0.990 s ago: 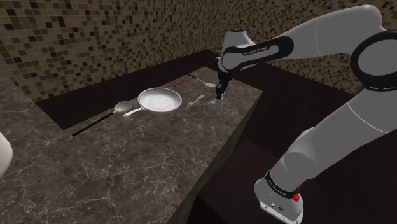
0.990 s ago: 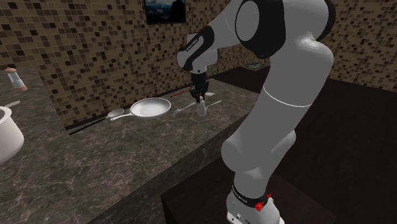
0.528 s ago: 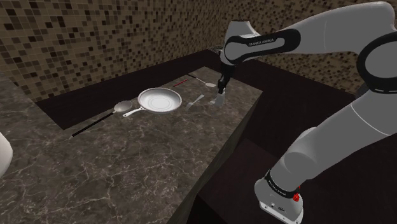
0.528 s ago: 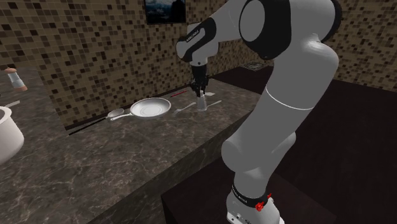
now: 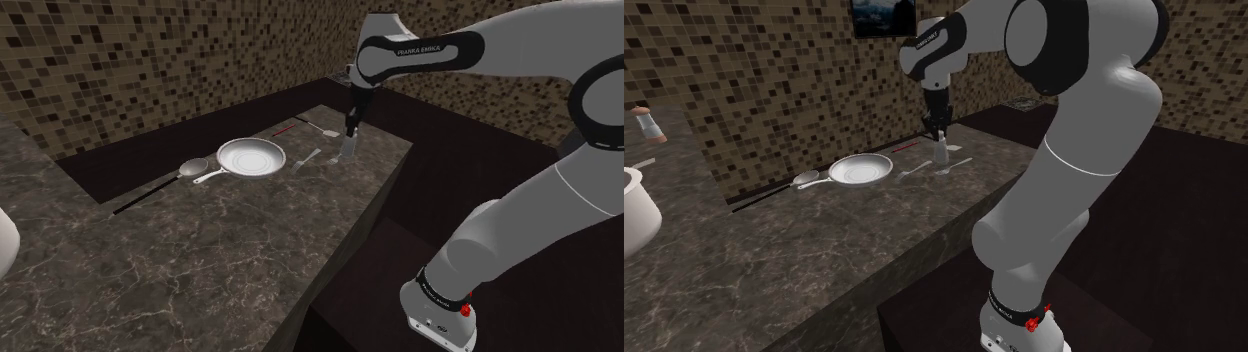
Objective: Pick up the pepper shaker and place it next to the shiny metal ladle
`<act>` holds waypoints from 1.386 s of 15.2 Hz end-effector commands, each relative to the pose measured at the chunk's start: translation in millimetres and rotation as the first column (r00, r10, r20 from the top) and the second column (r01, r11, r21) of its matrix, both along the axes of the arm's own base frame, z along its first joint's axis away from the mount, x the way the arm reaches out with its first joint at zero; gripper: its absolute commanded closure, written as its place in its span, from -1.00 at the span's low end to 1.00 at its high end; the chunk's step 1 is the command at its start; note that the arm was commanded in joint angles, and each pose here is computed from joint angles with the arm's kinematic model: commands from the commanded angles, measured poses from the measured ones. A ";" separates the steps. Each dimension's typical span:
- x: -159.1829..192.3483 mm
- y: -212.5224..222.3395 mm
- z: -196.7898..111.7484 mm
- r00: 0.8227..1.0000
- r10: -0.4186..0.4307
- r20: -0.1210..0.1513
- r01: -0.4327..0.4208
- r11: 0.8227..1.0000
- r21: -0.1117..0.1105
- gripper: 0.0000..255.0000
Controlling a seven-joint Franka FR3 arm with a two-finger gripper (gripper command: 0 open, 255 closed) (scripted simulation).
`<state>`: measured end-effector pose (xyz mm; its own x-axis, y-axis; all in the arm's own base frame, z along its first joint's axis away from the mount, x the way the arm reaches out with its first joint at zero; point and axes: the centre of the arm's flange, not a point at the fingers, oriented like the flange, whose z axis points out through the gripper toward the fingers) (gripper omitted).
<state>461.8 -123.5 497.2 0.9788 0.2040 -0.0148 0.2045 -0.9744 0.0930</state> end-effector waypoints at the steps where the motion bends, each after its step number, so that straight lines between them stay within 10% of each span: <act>1: -0.2 0.0 10.6 1.000 0.000 0.000 0.000 1.000 0.000 1.00; 9: -0.2 0.1 48.5 1.000 0.000 0.000 0.000 1.000 0.000 1.00; 21: 82.0 133.1 23.3 1.000 0.000 0.000 0.000 1.000 0.000 1.00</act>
<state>536.2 -0.7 521.5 0.9786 0.2052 -0.0155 0.2057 -0.9742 0.0933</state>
